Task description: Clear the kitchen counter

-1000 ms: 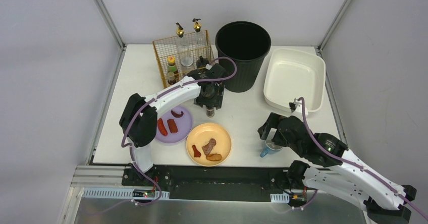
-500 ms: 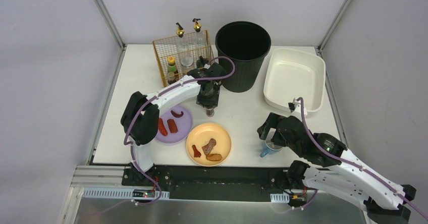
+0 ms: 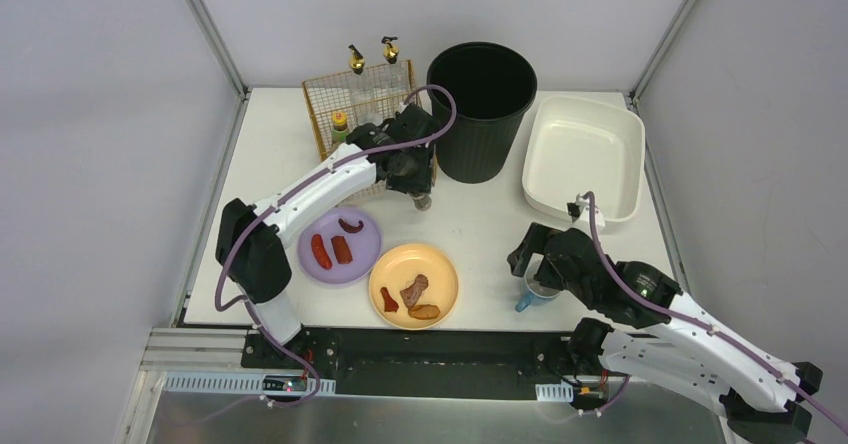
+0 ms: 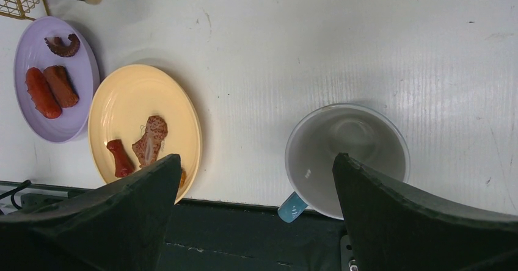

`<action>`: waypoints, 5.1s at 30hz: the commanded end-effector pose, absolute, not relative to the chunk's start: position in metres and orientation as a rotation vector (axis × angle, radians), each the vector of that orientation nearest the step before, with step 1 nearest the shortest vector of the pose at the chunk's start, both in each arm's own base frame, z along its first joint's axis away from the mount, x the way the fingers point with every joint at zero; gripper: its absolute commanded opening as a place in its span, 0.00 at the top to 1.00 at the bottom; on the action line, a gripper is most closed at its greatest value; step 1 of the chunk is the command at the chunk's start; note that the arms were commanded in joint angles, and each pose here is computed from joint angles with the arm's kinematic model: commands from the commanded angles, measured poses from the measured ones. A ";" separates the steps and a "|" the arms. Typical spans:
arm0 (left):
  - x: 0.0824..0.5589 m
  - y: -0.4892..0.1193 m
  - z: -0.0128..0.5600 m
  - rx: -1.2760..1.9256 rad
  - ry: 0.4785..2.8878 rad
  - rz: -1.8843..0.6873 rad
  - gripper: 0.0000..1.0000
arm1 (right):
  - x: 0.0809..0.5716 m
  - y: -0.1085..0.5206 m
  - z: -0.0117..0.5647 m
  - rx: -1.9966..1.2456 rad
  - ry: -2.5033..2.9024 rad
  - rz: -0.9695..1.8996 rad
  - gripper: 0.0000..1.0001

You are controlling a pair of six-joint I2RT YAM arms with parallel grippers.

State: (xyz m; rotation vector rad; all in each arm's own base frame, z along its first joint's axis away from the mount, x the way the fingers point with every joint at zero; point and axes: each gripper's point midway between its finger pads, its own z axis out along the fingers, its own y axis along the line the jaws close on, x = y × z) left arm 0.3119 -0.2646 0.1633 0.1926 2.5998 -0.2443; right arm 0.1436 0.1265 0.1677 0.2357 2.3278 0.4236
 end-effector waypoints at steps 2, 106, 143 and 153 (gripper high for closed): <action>0.326 -0.249 0.209 0.152 2.513 -0.254 1.00 | 0.147 0.136 0.182 0.233 2.302 0.475 0.01; 0.358 -0.205 0.271 -0.029 2.472 -0.578 0.24 | 0.162 0.143 0.239 0.194 2.243 0.457 0.01; 0.208 -0.125 0.311 0.088 1.981 -0.587 0.00 | 0.221 0.203 0.323 0.049 2.069 0.419 0.01; 0.209 -0.115 0.301 0.100 1.868 -0.547 0.00 | 0.216 0.198 0.323 0.053 2.058 0.450 0.01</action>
